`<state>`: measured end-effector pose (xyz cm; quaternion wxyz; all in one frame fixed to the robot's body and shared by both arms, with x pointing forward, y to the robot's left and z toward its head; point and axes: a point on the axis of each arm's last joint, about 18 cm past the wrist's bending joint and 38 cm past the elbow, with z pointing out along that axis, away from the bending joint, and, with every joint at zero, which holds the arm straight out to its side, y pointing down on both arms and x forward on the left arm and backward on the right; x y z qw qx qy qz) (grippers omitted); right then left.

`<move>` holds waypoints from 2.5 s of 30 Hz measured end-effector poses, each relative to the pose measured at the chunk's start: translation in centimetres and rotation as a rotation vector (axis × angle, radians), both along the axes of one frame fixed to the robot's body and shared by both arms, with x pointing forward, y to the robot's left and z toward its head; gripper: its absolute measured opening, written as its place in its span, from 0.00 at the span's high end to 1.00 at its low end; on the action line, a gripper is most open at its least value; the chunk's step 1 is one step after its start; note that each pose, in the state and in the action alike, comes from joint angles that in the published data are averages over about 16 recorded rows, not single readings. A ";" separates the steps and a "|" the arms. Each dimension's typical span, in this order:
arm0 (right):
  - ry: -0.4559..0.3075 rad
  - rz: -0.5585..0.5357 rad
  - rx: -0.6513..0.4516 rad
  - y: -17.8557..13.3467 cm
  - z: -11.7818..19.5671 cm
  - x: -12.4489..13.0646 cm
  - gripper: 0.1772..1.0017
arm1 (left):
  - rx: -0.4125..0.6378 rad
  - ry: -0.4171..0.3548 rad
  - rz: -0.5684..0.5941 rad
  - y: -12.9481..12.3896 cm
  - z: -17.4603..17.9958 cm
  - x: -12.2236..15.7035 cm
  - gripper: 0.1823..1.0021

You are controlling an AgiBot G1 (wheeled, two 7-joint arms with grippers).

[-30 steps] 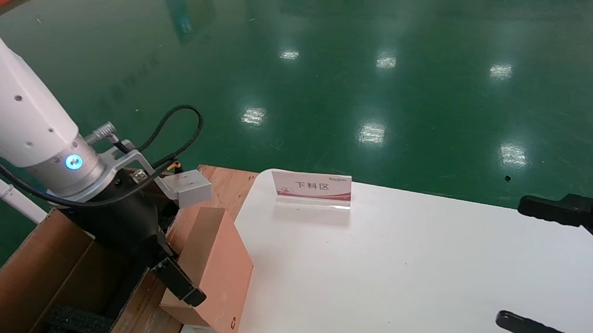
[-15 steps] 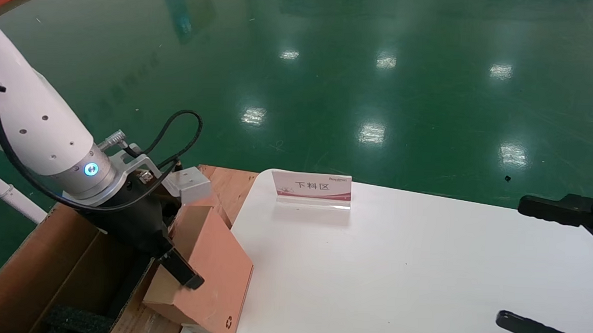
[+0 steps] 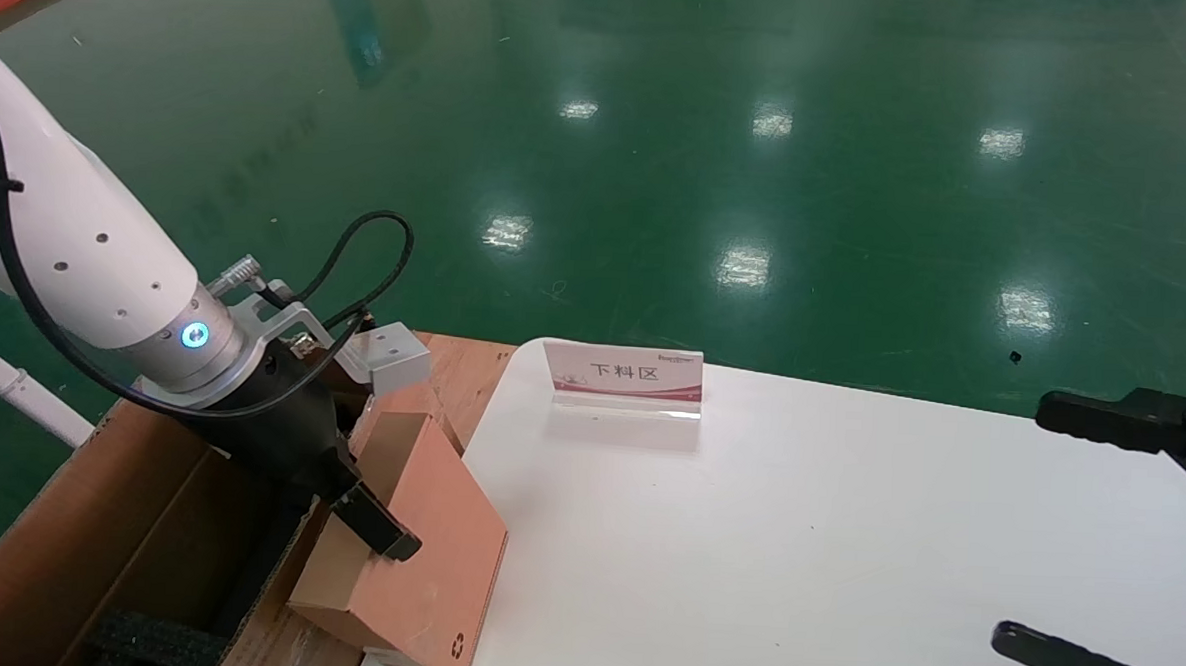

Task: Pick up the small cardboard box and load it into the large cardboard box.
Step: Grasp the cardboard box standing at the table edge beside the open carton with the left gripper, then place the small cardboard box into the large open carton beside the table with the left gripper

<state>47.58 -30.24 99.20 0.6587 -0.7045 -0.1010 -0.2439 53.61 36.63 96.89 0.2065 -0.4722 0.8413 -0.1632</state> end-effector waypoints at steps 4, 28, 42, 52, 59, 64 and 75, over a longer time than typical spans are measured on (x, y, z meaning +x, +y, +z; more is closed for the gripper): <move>0.000 0.000 0.000 0.0 0.0 0.0 0.00 | -0.001 0.001 0.001 0.0 0.0 0.0 0.00; 0.000 0.000 0.000 0.0 0.0 0.0 0.13 | 0.006 0.007 0.009 0.1 0.1 -0.2 0.26; 0.000 0.000 0.000 0.0 0.0 0.0 0.47 | 0.004 -0.027 0.004 0.1 1.4 0.1 0.60; 0.000 0.000 0.000 0.0 0.0 0.0 0.74 | 0.008 -0.189 -0.020 -0.3 7.4 -0.2 0.68; 0.000 0.000 0.000 0.0 0.0 0.0 0.88 | 0.032 -0.327 -0.019 0.0 13.4 -2.1 0.69; 0.000 0.000 0.000 0.0 0.0 0.0 0.94 | 0.061 -0.386 0.010 0.8 17.2 -4.7 0.69; 0.000 0.000 0.000 0.0 0.0 0.0 0.98 | 0.137 -0.389 0.147 3.9 20.8 -10.4 0.69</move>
